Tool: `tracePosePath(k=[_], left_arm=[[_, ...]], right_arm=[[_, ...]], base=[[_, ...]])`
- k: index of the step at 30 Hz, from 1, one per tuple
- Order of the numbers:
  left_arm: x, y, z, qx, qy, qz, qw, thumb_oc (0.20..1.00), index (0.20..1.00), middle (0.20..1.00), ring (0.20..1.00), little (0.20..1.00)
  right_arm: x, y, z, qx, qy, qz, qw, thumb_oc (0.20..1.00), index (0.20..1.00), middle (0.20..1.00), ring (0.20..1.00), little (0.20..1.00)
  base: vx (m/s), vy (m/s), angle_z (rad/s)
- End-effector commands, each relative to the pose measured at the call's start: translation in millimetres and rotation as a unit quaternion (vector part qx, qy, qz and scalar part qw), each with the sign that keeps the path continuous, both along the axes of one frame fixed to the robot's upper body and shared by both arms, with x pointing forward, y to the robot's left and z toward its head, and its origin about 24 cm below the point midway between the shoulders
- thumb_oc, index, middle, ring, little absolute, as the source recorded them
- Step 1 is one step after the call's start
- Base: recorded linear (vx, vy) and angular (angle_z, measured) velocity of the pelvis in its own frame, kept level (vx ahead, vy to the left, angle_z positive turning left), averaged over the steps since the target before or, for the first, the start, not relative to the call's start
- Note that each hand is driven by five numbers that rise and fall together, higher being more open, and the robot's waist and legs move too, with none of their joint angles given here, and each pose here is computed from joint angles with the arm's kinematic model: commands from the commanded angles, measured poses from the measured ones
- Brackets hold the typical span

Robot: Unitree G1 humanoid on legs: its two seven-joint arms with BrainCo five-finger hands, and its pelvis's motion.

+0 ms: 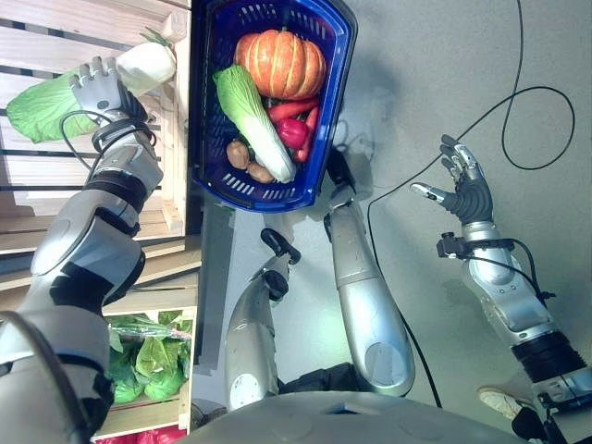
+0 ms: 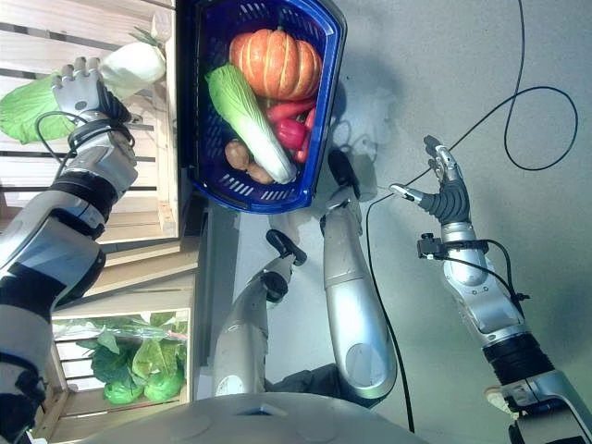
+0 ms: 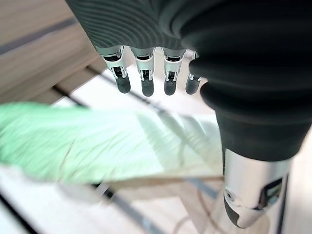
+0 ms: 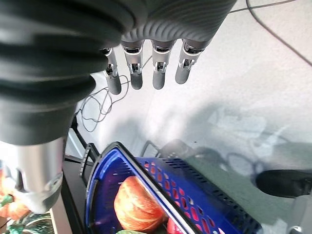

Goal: Pick up fruits and vegetables into the basket

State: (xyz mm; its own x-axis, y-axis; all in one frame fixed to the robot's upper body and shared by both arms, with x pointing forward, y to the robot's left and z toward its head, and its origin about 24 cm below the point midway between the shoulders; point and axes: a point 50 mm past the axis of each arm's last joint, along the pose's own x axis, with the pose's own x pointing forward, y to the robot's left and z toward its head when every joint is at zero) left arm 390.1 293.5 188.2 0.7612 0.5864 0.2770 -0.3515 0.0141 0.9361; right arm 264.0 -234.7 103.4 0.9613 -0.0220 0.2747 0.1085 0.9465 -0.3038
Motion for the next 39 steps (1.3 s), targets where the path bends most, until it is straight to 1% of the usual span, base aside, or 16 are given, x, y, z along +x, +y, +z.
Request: tracePosePath(k=[1,5,8,10,12,16,21,23,27,32,39], left_arm=[[-28.9,56.6,2.1,-0.015,-0.002,0.115,0.993,1.0,1.0,1.0,1.0,1.0],[-31.9,60.8,5.4,0.013,0.006,0.127,0.992,1.0,1.0,1.0,1.0,1.0],[-34.8,64.1,10.3,0.06,0.015,0.14,0.988,1.0,1.0,1.0,1.0,1.0],[-36.6,66.1,16.3,0.115,0.027,0.149,0.982,1.0,1.0,1.0,1.0,1.0],[-38.2,67.0,20.1,0.148,0.036,0.158,0.976,1.0,1.0,1.0,1.0,1.0],[-41.5,70.2,26.5,0.2,0.056,0.175,0.962,1.0,1.0,1.0,1.0,1.0],[-44.8,72.9,32.2,0.239,0.059,0.19,0.95,1.0,1.0,1.0,1.0,1.0],[-44.2,71.4,38.2,0.249,0.054,0.192,0.948,1.0,1.0,1.0,1.0,1.0],[-43.6,70.5,44.3,0.242,0.04,0.195,0.95,1.0,1.0,1.0,1.0,1.0],[-41.8,67.1,50.7,0.224,0.024,0.2,0.953,1.0,1.0,1.0,1.0,1.0],[-43.5,70.3,56.8,0.19,0.007,0.215,0.958,1.0,1.0,1.0,1.0,1.0]], right_arm=[[-0.4,6.8,8.0,0.041,-0.025,0.003,0.999,1.0,1.0,1.0,1.0,1.0],[0.1,4.8,11.3,0.044,-0.028,0.0,0.999,1.0,1.0,1.0,1.0,1.0],[0.2,2.9,13.5,0.045,-0.031,-0.004,0.998,1.0,1.0,1.0,1.0,1.0],[0.4,1.3,13.6,0.046,-0.037,-0.007,0.998,1.0,1.0,1.0,1.0,1.0],[-0.4,0.2,14.0,0.047,-0.041,-0.009,0.998,1.0,1.0,1.0,1.0,1.0],[-1.1,-1.0,13.7,0.046,-0.047,-0.015,0.998,1.0,1.0,1.0,1.0,1.0],[-1.8,-2.5,13.8,0.042,-0.054,-0.016,0.998,1.0,1.0,1.0,1.0,1.0],[-2.2,-3.0,14.7,0.041,-0.058,-0.013,0.997,1.0,1.0,1.0,1.0,1.0],[-2.1,-2.9,15.8,0.041,-0.06,-0.013,0.997,1.0,1.0,1.0,1.0,1.0],[-2.9,-3.7,14.2,0.039,-0.06,-0.017,0.997,1.0,1.0,1.0,1.0,1.0],[-1.8,-4.1,15.2,0.041,-0.065,-0.017,0.997,1.0,1.0,1.0,1.0,1.0]], base=[[-0.01,0.037,0.02],[-0.01,0.04,0.03],[0.0,0.036,-0.02],[0.0,0.041,0.01],[0.0,0.0,0.0],[0.0,0.0,0.0],[0.01,0.011,-0.02],[0.01,0.022,-0.05],[0.0,0.009,-0.02],[0.01,0.01,-0.04],[0.0,0.0,-0.01]])
